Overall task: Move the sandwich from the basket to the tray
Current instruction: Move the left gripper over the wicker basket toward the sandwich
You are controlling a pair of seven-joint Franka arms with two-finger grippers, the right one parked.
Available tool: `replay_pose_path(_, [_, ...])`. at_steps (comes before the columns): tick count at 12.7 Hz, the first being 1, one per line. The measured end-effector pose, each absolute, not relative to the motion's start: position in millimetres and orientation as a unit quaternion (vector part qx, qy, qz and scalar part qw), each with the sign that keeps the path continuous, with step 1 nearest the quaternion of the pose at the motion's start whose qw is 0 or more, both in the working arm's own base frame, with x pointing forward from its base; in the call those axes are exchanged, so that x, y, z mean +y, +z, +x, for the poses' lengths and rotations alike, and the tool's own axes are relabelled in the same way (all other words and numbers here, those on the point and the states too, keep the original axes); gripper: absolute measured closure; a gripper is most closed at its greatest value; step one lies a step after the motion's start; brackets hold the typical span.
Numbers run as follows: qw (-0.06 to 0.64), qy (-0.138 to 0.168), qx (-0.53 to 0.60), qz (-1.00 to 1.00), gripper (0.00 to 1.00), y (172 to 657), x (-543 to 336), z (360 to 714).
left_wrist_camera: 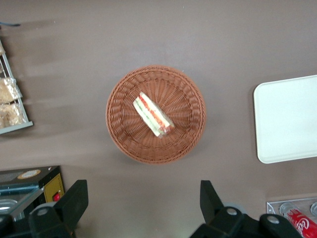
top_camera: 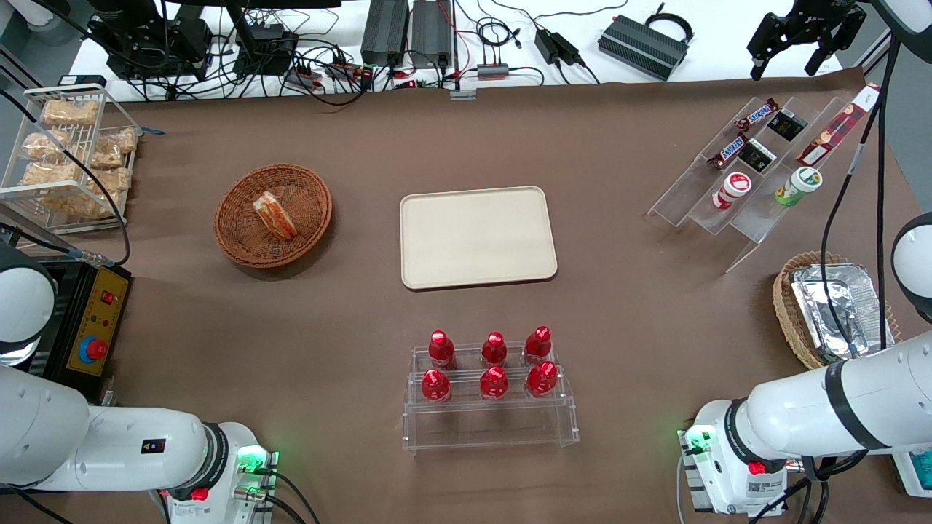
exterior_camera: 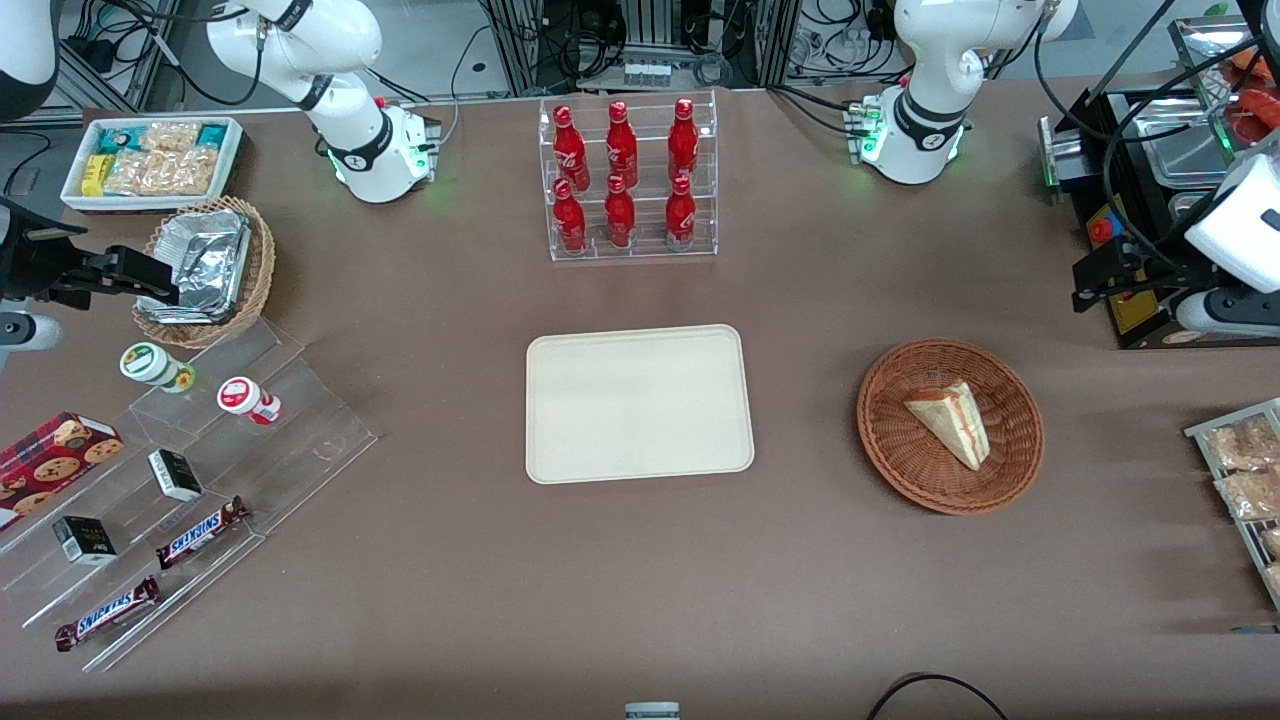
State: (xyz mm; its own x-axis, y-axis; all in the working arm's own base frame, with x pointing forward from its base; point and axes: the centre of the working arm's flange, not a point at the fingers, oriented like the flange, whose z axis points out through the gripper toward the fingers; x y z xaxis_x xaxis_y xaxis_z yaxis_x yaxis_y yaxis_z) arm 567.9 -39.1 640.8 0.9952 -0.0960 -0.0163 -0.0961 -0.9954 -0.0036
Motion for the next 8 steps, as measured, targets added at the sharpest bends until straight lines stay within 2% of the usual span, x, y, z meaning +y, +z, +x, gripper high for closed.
replay_pose_path(5, [0.002,0.006,0.036,-0.999,0.00,645,-26,565])
replay_pose_path(8, [0.002,0.024,0.031,-0.999,0.00,605,-26,570])
